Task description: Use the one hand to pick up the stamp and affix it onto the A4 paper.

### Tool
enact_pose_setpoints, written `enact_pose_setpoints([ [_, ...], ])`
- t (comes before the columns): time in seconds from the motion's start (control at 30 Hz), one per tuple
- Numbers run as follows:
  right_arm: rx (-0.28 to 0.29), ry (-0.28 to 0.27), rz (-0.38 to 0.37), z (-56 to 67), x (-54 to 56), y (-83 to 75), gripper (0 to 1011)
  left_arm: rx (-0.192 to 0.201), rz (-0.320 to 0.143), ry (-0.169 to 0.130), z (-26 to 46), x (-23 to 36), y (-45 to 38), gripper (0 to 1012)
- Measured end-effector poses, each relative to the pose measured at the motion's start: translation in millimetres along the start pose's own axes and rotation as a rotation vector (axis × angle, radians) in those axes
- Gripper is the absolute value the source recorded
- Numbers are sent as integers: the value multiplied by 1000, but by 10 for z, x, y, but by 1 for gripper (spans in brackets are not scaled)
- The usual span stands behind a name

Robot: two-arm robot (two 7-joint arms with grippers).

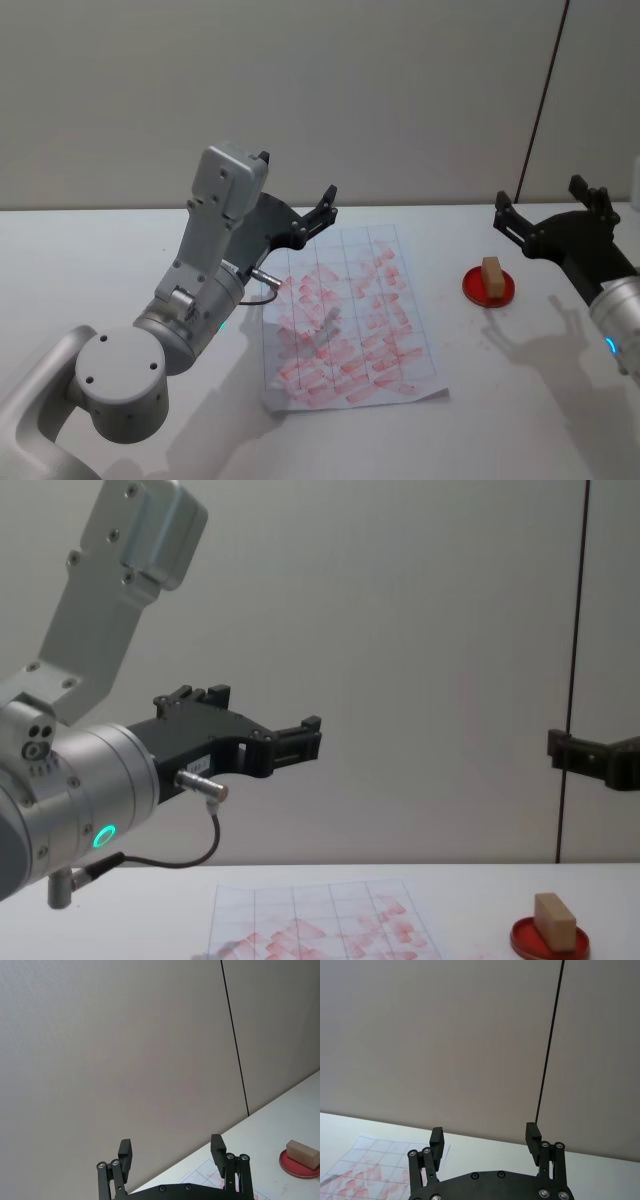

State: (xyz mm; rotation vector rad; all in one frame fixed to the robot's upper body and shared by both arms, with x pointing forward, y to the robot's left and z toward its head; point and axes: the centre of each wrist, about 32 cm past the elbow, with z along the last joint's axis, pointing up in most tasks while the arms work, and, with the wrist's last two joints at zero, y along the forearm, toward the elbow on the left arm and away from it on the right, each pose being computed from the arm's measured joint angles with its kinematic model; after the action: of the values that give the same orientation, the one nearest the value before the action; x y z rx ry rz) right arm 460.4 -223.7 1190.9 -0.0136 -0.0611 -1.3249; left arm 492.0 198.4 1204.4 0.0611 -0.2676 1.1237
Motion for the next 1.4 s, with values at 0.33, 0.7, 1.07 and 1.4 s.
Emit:
enact_pose_setpoints([
  [0.33,34,11,78,-18,70,-165,1001,0,0,0,0,0,0,1001],
  [0.7,40,13,95,-22,85,-199,1001,0,0,0,0,0,0,1001],
  [1.07,39,15,94,-21,81,-197,1001,0,0,0,0,0,0,1001],
  [1.4,-16,30,68,-29,1,-132,1001,0,0,0,0,0,0,1001],
])
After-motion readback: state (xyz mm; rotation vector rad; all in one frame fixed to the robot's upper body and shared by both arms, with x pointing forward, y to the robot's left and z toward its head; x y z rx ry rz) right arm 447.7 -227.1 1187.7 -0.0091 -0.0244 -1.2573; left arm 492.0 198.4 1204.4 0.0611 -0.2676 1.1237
